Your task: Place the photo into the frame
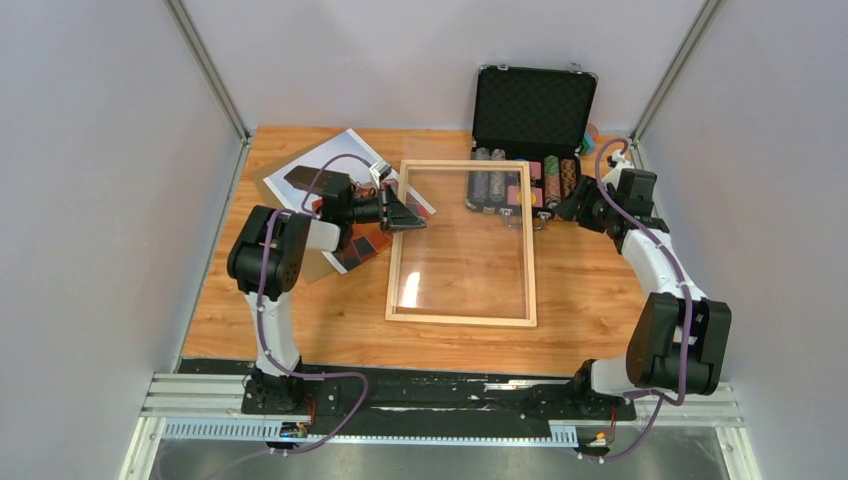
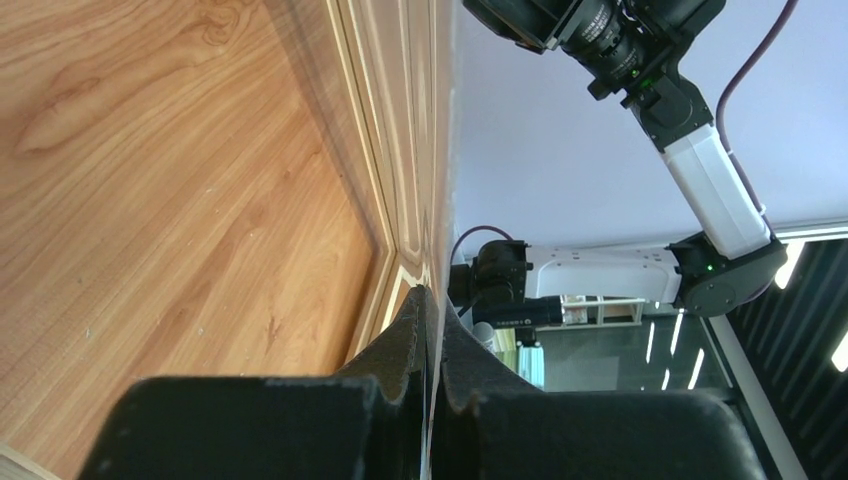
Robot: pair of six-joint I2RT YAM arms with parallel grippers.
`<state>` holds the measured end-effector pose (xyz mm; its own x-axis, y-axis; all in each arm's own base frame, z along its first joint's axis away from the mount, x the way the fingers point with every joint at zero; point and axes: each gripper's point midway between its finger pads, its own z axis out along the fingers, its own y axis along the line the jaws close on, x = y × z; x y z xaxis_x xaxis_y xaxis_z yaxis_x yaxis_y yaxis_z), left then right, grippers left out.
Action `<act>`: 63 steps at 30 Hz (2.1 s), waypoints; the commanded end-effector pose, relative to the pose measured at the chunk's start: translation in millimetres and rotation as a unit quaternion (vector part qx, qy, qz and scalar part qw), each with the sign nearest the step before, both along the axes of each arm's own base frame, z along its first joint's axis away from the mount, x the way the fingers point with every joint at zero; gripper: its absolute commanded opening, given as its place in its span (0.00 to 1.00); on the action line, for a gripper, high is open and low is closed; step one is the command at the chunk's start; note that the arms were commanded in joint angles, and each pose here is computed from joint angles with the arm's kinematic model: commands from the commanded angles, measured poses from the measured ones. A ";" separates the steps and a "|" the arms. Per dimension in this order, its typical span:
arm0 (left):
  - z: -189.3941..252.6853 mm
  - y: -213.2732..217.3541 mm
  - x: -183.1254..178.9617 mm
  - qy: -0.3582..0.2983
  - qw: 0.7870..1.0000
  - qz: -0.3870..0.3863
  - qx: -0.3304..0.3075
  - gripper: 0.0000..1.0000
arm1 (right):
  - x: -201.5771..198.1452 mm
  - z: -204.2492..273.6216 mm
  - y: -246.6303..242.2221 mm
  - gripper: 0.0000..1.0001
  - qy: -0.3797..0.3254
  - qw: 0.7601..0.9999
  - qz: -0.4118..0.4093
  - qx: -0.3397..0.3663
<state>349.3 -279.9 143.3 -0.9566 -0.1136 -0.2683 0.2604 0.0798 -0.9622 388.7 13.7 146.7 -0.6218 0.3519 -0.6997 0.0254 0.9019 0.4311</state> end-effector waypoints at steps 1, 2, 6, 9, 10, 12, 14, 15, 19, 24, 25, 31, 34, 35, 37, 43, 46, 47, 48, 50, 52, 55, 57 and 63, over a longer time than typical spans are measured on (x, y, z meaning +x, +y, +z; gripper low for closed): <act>12.9 -7.4 3.5 -0.050 0.999 -0.015 -0.008 0.00 | 5.9 5.6 0.8 0.57 -0.019 1.000 0.002 0.007; 11.9 -8.0 3.5 -0.049 0.999 -0.015 -0.007 0.00 | 5.9 5.7 0.8 0.57 -0.019 1.000 0.002 0.006; 8.9 -9.7 2.9 -0.046 0.999 -0.018 -0.007 0.00 | 5.5 5.2 0.8 0.56 -0.019 1.000 0.003 0.005; 9.2 -11.5 1.8 -0.048 0.999 -0.021 -0.007 0.00 | 5.5 4.6 0.8 0.56 -0.018 1.000 0.003 0.006; 9.1 -11.9 2.0 -0.049 0.999 -0.022 -0.007 0.00 | 5.7 4.8 0.7 0.56 -0.018 1.000 0.003 0.005; 9.3 -13.1 1.6 -0.050 0.998 -0.024 -0.007 0.00 | 5.6 4.5 0.8 0.56 -0.018 1.000 0.003 0.006; 8.8 -14.4 1.0 -0.050 0.998 -0.026 -0.007 0.00 | 5.3 4.1 0.8 0.56 -0.017 1.000 0.003 0.005; 8.5 -14.6 1.1 -0.049 0.998 -0.026 -0.007 0.00 | 5.3 3.9 0.8 0.56 -0.017 1.000 0.003 0.005; 7.9 -15.1 0.7 -0.050 0.998 -0.026 -0.007 0.00 | 5.2 3.6 0.8 0.56 -0.017 1.000 0.003 0.005; 6.3 -15.4 0.9 -0.049 0.998 -0.028 -0.007 0.00 | 5.3 3.2 0.4 0.56 -0.016 1.000 0.003 0.005; 5.8 -15.4 0.9 -0.049 0.998 -0.029 -0.007 0.00 | 5.4 3.4 0.1 0.56 -0.017 1.000 0.003 0.005; 5.9 -15.6 1.5 -0.050 0.998 -0.029 -0.006 0.00 | 4.8 3.4 0.4 0.56 -0.017 1.000 0.004 0.005; 4.7 -15.6 1.8 -0.051 0.998 -0.029 -0.004 0.00 | 4.9 3.1 0.6 0.56 -0.016 1.000 0.004 0.006; 4.1 -15.6 2.0 -0.050 0.998 -0.029 -0.003 0.00 | 4.9 3.0 0.6 0.56 -0.016 1.000 0.004 0.006; 3.8 -15.6 2.0 -0.050 0.998 -0.029 -0.003 0.00 | 4.8 1.9 0.7 0.56 -0.015 1.000 0.004 0.006; 2.0 -15.7 2.8 -0.049 0.998 -0.027 0.000 0.00 | 4.8 2.0 1.0 0.56 -0.015 1.000 0.005 0.006; 0.4 -15.5 2.9 -0.047 0.999 -0.027 0.002 0.00 | 5.0 1.9 0.9 0.56 -0.015 1.000 0.005 0.006; -0.8 -15.4 2.5 -0.046 0.999 -0.027 0.004 0.00 | 5.1 1.9 1.0 0.56 -0.015 1.000 0.005 0.006; -1.4 -15.7 2.9 -0.046 0.999 -0.026 0.005 0.00 | 5.0 1.8 1.2 0.56 -0.015 1.000 0.005 0.007; -3.2 -15.9 3.3 -0.046 0.999 -0.026 0.009 0.00 | 5.0 0.8 1.8 0.56 -0.013 1.000 0.007 0.008; -5.3 -15.9 4.0 -0.048 0.998 -0.026 0.013 0.00 | 4.8 0.3 2.1 0.56 -0.012 1.000 0.008 0.009; -7.0 -15.8 3.8 -0.043 0.999 -0.027 0.017 0.00 | 4.8 -0.2 2.5 0.56 -0.012 1.000 0.009 0.010; -7.8 -16.2 3.6 -0.043 0.999 -0.028 0.019 0.00 | 4.7 0.1 2.9 0.56 -0.012 1.000 0.009 0.010; -8.4 -16.9 4.4 -0.047 0.998 -0.029 0.023 0.00 | 4.4 -0.9 2.9 0.56 -0.011 1.000 0.010 0.011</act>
<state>351.9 -290.2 124.7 -0.9562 -0.0717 -0.2839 0.2737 0.1256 -0.9536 388.2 16.9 142.6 -0.6318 0.3512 -0.6910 0.0146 0.8967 0.4424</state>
